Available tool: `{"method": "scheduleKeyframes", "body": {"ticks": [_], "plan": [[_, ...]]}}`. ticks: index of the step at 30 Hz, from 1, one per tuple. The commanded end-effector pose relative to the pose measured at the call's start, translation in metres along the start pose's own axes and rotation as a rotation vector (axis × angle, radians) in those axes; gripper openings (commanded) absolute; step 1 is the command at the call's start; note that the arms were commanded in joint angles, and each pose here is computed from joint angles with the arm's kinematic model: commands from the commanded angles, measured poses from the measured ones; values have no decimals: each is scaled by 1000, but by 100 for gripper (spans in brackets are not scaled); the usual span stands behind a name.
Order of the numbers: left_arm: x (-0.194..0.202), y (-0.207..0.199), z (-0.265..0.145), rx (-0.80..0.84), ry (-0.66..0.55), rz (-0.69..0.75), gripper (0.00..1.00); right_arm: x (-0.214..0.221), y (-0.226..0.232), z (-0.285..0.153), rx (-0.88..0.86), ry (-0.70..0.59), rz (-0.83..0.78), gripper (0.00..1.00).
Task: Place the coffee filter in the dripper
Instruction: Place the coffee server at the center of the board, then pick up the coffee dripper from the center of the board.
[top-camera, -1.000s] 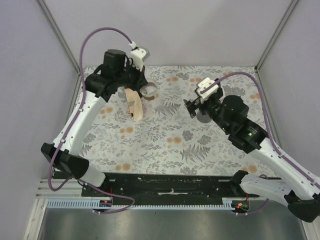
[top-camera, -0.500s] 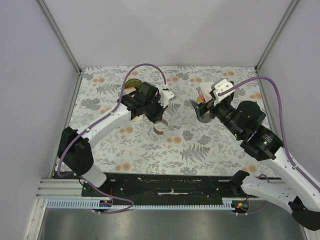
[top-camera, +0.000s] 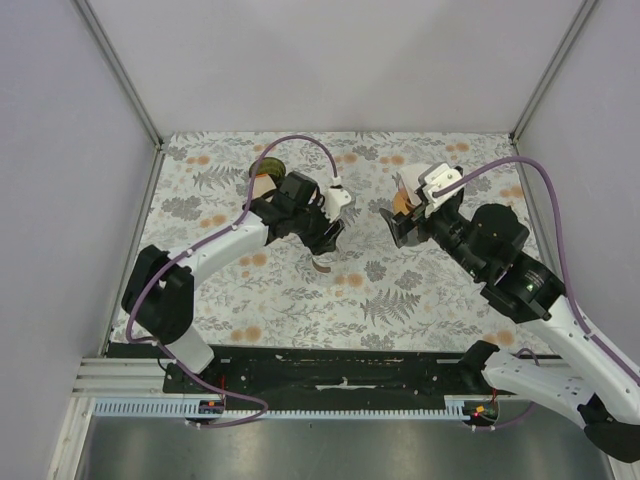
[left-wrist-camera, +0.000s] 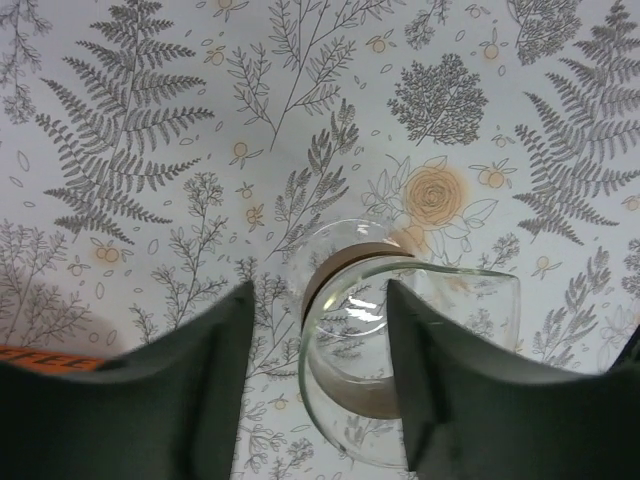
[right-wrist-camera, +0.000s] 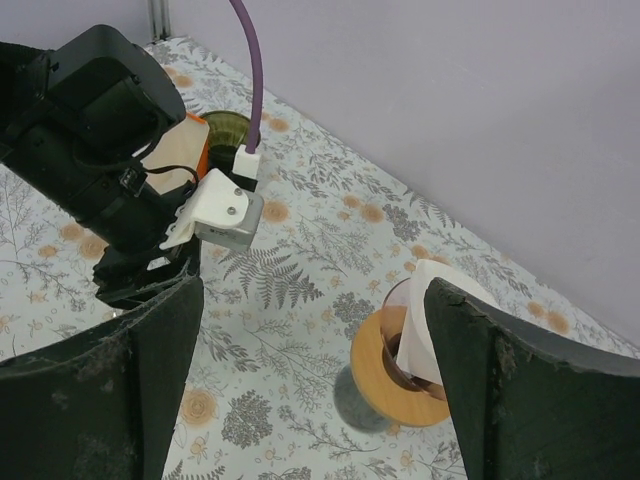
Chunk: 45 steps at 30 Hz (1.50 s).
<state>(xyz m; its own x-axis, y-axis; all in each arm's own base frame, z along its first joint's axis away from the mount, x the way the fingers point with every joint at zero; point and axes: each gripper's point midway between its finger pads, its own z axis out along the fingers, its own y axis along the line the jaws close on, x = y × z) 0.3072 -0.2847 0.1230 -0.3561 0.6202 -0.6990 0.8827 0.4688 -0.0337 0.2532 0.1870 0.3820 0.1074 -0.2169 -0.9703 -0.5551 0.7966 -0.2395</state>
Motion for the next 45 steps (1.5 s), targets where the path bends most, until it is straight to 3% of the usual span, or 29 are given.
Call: {"method": "scheduleKeyframes", "body": {"ticks": [1,3,7,13,16,19,23,34,43,45], "plan": [[-38,-1,-15,26,-88,75,71,-7,-1,-5,-5,-36,-13,98],[-61,4,-35,28,-114,69,80,-5,-1,-4,-5,-29,-20,98],[-104,34,-80,-48,-186,8,82,-1,0,-1,-10,-15,-33,98],[-127,172,-141,-407,-309,-333,81,7,3,5,-18,9,-46,98],[-111,241,-146,-476,-343,-520,80,8,3,7,-16,15,-45,98],[-92,296,-141,-568,-300,-543,80,7,4,7,-21,20,-40,98],[-41,346,-96,-632,-142,-533,80,9,3,5,-17,22,-29,98],[22,346,-40,-498,-50,-614,73,14,2,4,-11,49,-28,98],[53,337,-26,-482,38,-602,40,14,2,4,-8,51,-30,98],[51,339,-32,-500,35,-598,26,13,0,2,-1,47,-30,98]]}}
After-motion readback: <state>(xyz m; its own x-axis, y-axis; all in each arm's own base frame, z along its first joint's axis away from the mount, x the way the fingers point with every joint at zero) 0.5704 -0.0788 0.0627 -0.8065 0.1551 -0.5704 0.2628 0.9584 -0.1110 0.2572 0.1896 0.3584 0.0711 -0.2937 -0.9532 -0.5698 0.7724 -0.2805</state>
